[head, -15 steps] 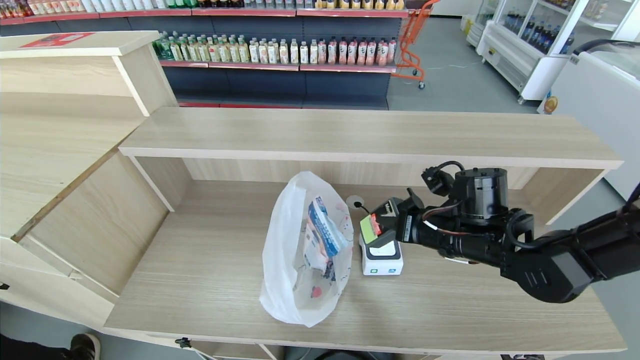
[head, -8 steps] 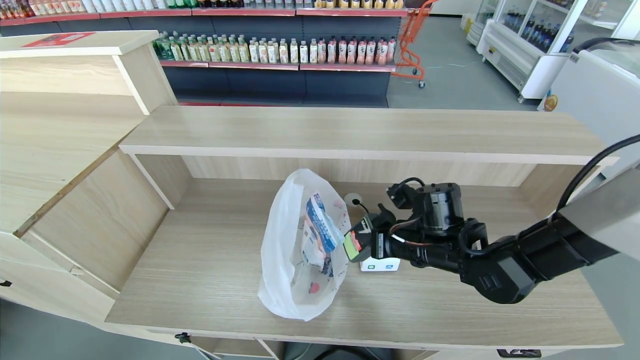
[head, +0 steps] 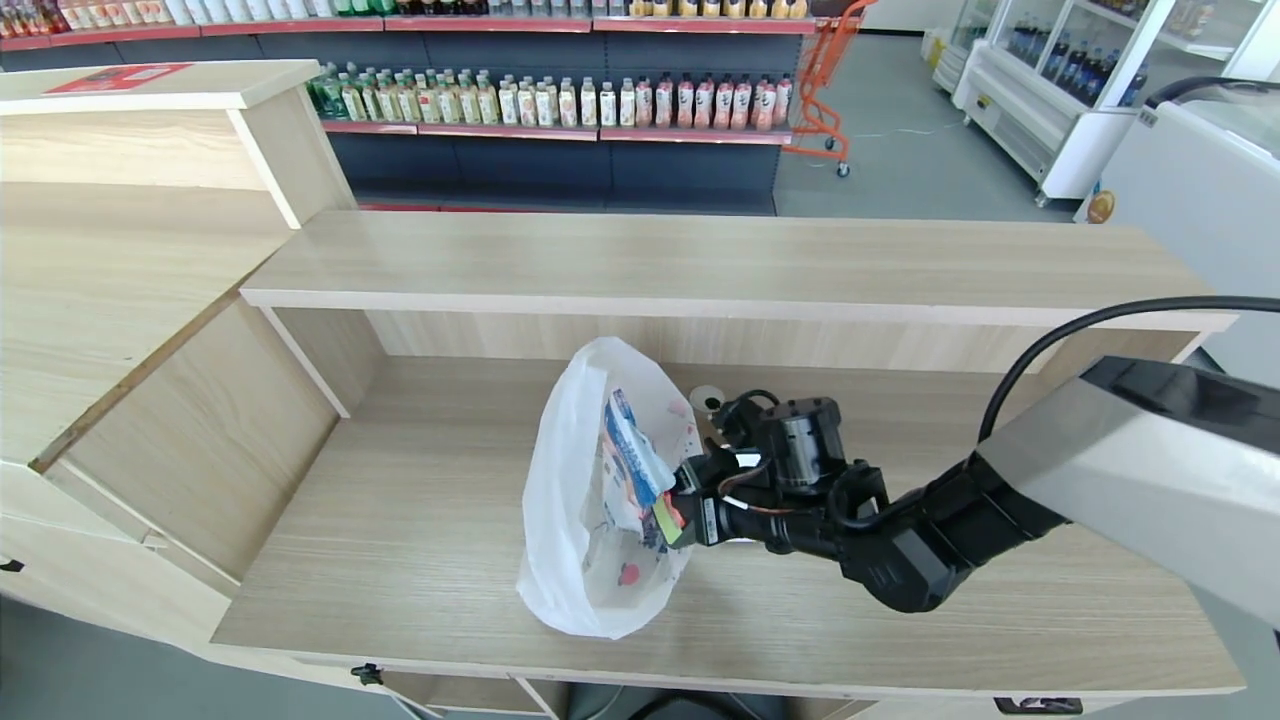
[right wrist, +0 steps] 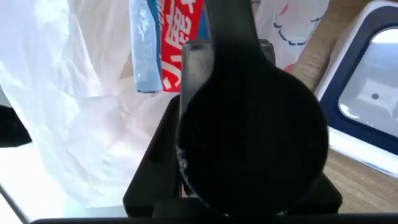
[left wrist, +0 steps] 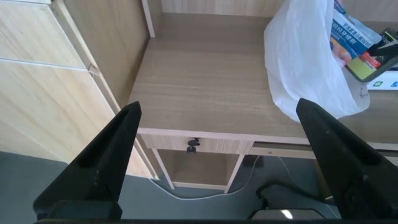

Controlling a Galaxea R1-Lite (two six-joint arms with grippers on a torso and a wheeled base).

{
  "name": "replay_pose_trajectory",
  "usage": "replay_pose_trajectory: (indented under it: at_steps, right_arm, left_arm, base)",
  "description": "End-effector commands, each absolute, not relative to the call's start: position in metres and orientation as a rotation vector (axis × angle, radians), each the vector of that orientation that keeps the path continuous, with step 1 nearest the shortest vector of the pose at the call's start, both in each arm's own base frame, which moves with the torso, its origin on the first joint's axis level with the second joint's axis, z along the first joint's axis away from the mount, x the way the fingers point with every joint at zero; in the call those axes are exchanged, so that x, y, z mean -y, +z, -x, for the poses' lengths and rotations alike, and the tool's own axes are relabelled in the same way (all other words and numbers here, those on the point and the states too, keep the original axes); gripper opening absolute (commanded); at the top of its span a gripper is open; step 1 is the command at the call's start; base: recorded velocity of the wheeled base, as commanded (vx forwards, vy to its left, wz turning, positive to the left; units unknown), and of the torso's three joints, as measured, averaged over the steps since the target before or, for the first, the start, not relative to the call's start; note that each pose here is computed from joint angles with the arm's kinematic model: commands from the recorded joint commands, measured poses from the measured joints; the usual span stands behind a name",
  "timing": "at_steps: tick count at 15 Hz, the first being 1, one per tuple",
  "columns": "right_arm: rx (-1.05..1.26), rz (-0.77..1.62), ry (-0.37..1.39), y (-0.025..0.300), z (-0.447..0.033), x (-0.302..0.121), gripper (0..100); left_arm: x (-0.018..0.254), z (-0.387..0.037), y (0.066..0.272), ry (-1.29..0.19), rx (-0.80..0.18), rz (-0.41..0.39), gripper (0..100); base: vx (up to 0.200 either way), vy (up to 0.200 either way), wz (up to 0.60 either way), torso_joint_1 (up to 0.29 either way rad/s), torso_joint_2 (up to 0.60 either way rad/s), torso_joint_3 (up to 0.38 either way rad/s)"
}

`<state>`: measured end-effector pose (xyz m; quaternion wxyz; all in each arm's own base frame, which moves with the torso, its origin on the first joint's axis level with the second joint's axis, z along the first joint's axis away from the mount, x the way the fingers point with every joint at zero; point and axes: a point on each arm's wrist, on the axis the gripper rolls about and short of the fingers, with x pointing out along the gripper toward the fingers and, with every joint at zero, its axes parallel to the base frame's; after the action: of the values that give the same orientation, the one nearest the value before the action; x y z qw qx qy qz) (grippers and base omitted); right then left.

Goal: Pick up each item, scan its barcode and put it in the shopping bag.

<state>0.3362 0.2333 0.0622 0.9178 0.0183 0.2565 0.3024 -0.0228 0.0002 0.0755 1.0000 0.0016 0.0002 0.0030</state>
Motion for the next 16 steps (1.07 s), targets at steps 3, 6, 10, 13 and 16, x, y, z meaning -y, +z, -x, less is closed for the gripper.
replay_pose_trajectory:
  at_steps: [3,6,10,13,16]
  right_arm:
    - [-0.571,0.016,0.621,0.038,-0.338,-0.24,0]
    - [-0.562,0.025,0.625,0.034,-0.337,-0.253,0]
    - [-0.546,0.014,0.676,0.035,-0.331,-0.276,0]
    - [-0.563,0.03,0.7,0.025,-0.326,-0.285,0]
    - [-0.563,0.068,0.717,0.016,-0.325,-0.289,0]
  left_arm:
    - [0.0,0.023,0.076,0.008,-0.002,-0.003,100]
    - [0.0,0.023,0.076,0.008,-0.002,-0.003,100]
    - [0.0,0.023,0.076,0.006,-0.002,-0.003,100]
    - [0.0,0.023,0.076,0.006,-0.002,-0.003,100]
    - [0.0,0.023,0.076,0.006,-0.002,-0.003,100]
  base:
    - [0.0,0.0,0.0,0.0,0.0,0.0]
    - [0.0,0.0,0.0,0.0,0.0,0.0]
    - [0.0,0.0,0.0,0.0,0.0,0.0]
    - [0.0,0.0,0.0,0.0,0.0,0.0]
    - [0.0,0.0,0.0,0.0,0.0,0.0]
